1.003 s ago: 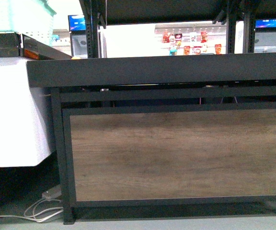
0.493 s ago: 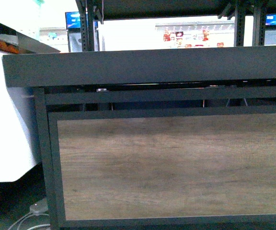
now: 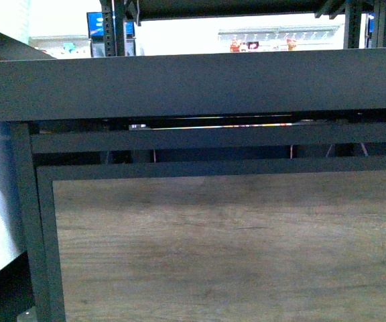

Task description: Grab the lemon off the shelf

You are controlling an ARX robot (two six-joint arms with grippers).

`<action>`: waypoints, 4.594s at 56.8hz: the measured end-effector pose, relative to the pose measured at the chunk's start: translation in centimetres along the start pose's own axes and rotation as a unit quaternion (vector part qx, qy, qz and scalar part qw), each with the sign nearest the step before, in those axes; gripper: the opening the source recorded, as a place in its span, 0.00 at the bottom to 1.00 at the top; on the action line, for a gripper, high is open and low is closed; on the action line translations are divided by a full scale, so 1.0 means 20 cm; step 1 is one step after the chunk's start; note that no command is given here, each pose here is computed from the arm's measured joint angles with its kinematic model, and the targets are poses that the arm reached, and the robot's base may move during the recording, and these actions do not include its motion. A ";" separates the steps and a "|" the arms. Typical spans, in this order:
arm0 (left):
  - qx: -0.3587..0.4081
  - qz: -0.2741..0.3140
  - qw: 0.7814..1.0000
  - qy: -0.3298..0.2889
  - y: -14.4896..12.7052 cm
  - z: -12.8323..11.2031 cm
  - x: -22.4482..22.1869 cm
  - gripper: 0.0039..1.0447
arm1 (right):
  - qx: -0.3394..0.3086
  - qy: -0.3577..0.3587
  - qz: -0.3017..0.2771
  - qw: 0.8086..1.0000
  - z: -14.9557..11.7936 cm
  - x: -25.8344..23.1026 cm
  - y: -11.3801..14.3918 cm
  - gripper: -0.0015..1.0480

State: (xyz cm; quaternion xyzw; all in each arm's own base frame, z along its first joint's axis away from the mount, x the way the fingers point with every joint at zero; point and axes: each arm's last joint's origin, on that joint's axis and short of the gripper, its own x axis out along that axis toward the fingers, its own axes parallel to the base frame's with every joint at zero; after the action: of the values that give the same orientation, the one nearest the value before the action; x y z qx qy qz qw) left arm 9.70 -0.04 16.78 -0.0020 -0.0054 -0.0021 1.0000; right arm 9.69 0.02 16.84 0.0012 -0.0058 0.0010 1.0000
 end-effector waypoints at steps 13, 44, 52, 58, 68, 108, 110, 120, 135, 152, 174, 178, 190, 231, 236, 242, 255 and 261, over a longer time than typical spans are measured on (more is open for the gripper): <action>0.000 0.000 1.000 0.000 0.00 0.00 0.00 0.93 | 0.000 0.000 0.000 1.000 0.00 0.00 0.00 0.93; 0.000 0.000 1.000 0.000 0.00 0.00 0.00 0.93 | 0.000 0.000 0.000 1.000 0.00 0.00 0.00 0.93; 0.000 0.000 1.000 0.000 0.00 0.00 0.00 0.93 | 0.000 0.000 0.000 1.000 0.00 0.00 0.00 0.93; 0.000 0.000 1.000 0.001 0.00 0.00 0.00 0.93 | 0.000 0.000 -0.001 1.000 0.00 0.00 0.00 0.93; 0.000 0.000 1.000 0.001 0.00 0.00 0.00 0.93 | 0.000 0.000 0.000 1.000 0.00 0.00 0.00 0.93; 0.000 0.000 1.000 0.001 0.00 0.00 0.00 0.93 | 0.000 0.000 0.000 1.000 0.00 0.00 0.00 0.93; 0.000 0.000 1.000 0.001 0.00 0.00 0.00 0.93 | 0.000 0.000 0.000 1.000 0.00 0.00 0.00 0.93; 0.000 0.000 1.000 0.001 0.00 0.00 0.00 0.93 | 0.000 0.000 0.000 1.000 0.00 0.00 0.00 0.93; 0.000 0.000 1.000 0.001 0.00 0.00 0.00 0.93 | 0.000 0.000 0.001 1.000 0.00 0.00 0.00 0.93; 0.000 0.000 1.000 0.001 0.00 0.00 0.00 0.93 | 0.000 0.000 0.000 1.000 0.00 0.00 0.00 0.93; 0.000 0.000 1.000 0.001 0.00 0.00 0.00 0.93 | 0.000 0.001 0.000 1.000 0.00 0.00 0.00 0.93; 0.000 0.000 1.000 0.001 0.00 0.00 0.00 0.93 | 0.000 0.001 0.000 1.000 0.00 0.00 0.00 0.93; 0.000 0.000 1.000 0.001 0.00 0.00 0.00 0.93 | 0.000 0.001 0.001 1.000 0.00 0.00 0.00 0.93; -0.319 0.028 0.942 0.102 0.13 0.23 0.14 0.93 | 0.000 0.000 0.000 1.000 0.00 0.00 0.00 0.93; -0.397 0.046 0.909 0.119 0.23 0.34 0.24 0.93 | 0.000 0.000 0.000 1.000 0.00 0.00 0.00 0.93; -0.463 0.078 0.875 0.121 0.42 0.46 0.38 0.93 | 0.000 0.000 0.000 1.000 0.00 0.00 0.00 0.93; -0.554 0.130 0.817 0.094 0.85 0.64 0.73 0.93 | 0.000 0.000 0.000 1.000 0.00 0.00 0.00 0.93; -0.576 0.141 0.799 0.098 0.96 0.63 0.89 0.93 | 0.000 0.000 0.000 1.000 0.00 0.00 0.00 0.93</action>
State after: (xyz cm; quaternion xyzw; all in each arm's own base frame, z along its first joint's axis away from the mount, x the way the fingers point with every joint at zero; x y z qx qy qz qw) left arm 27.48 19.11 29.55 -0.5785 0.0948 0.1363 0.7986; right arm 9.69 0.02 16.83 0.0014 -0.0054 0.0013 1.0000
